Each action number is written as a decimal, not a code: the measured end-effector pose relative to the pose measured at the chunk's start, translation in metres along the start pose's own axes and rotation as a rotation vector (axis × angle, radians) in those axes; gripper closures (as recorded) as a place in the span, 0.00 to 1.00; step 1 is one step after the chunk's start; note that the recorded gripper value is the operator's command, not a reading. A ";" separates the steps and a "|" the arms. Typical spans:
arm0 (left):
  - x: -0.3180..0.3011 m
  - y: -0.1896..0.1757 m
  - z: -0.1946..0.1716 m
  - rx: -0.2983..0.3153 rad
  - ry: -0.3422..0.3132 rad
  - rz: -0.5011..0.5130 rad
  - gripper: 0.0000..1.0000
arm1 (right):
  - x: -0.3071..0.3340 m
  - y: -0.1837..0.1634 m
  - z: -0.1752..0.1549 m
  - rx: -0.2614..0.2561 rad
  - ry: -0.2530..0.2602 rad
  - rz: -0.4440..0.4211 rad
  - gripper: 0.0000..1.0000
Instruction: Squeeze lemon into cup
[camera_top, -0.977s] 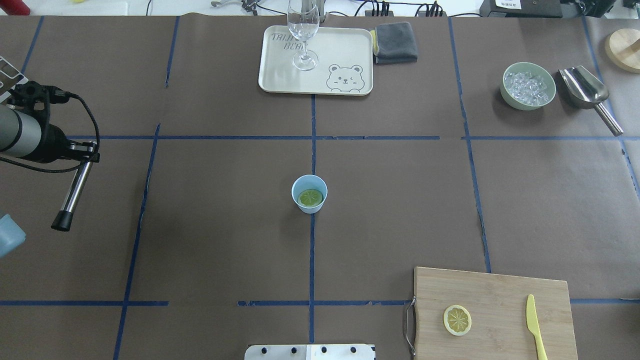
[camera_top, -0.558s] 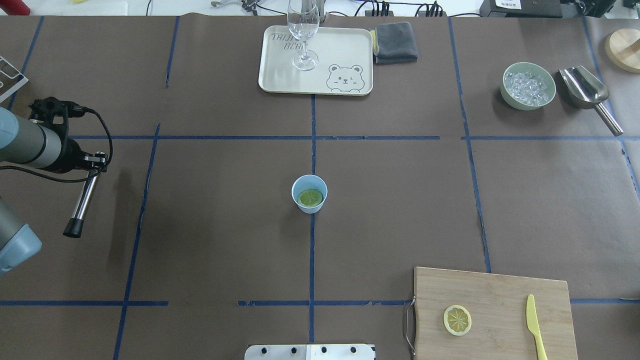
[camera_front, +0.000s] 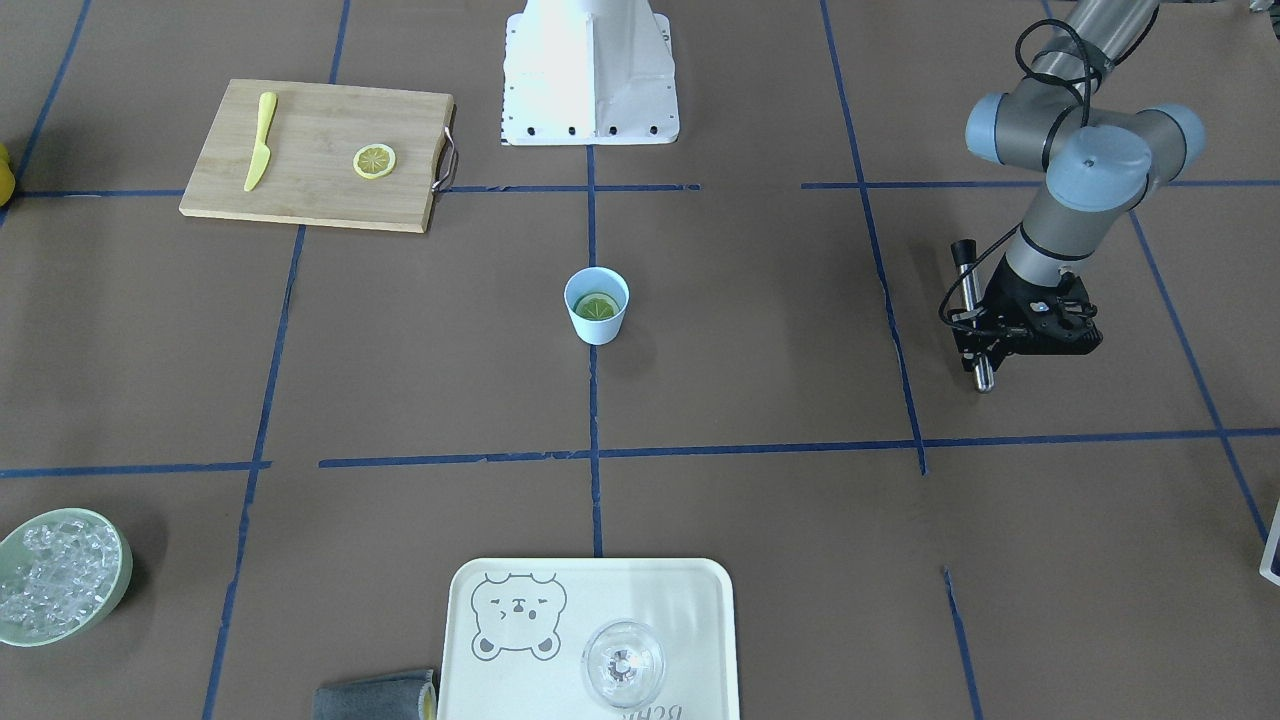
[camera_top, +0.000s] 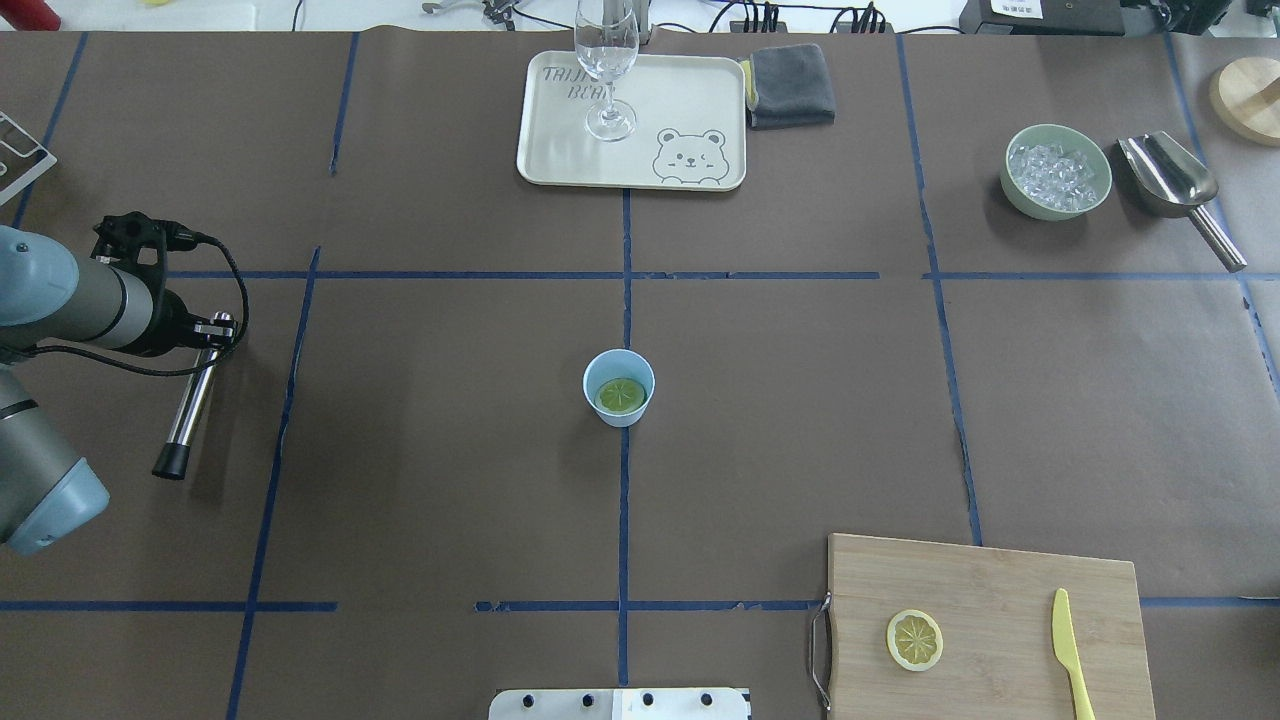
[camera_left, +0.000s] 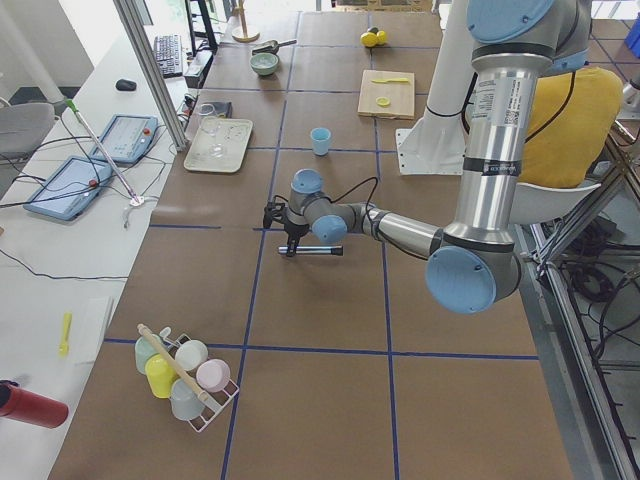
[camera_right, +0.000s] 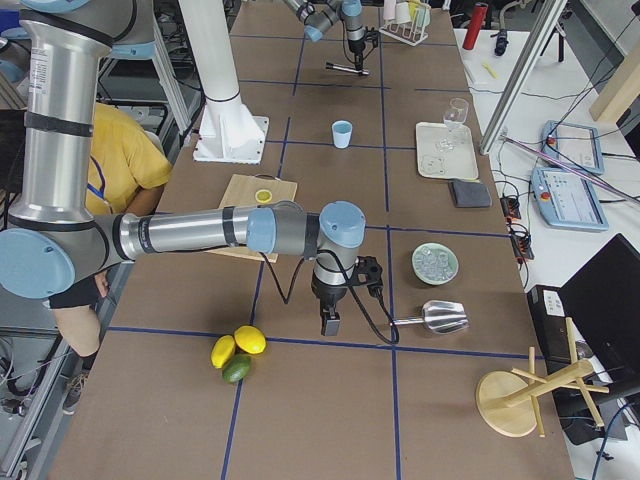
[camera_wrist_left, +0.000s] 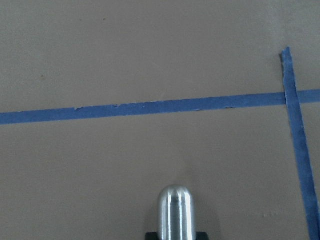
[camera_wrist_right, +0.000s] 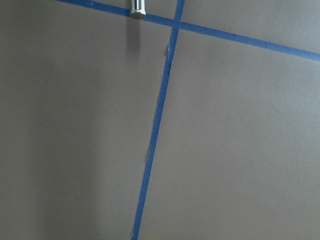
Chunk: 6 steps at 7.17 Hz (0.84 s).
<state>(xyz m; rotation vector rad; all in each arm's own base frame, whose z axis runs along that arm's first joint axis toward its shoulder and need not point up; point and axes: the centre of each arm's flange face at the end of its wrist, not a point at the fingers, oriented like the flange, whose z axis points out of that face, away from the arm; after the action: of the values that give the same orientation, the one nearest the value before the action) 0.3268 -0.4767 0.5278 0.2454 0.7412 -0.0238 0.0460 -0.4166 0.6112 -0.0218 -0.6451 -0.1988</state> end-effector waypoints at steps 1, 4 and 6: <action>0.001 0.000 0.000 0.002 0.002 0.004 0.00 | 0.000 0.000 0.000 0.000 0.000 -0.001 0.00; -0.002 -0.011 -0.033 0.026 0.034 0.186 0.00 | 0.000 0.000 0.000 -0.001 0.000 -0.001 0.00; -0.078 -0.044 -0.079 0.038 0.033 0.357 0.00 | 0.001 0.000 0.001 -0.002 0.000 0.001 0.00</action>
<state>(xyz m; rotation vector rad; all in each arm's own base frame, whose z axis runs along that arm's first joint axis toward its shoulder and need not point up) 0.2117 -0.5059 0.5149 0.4128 0.7215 0.3057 0.0460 -0.4165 0.6123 -0.0240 -0.6452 -0.1982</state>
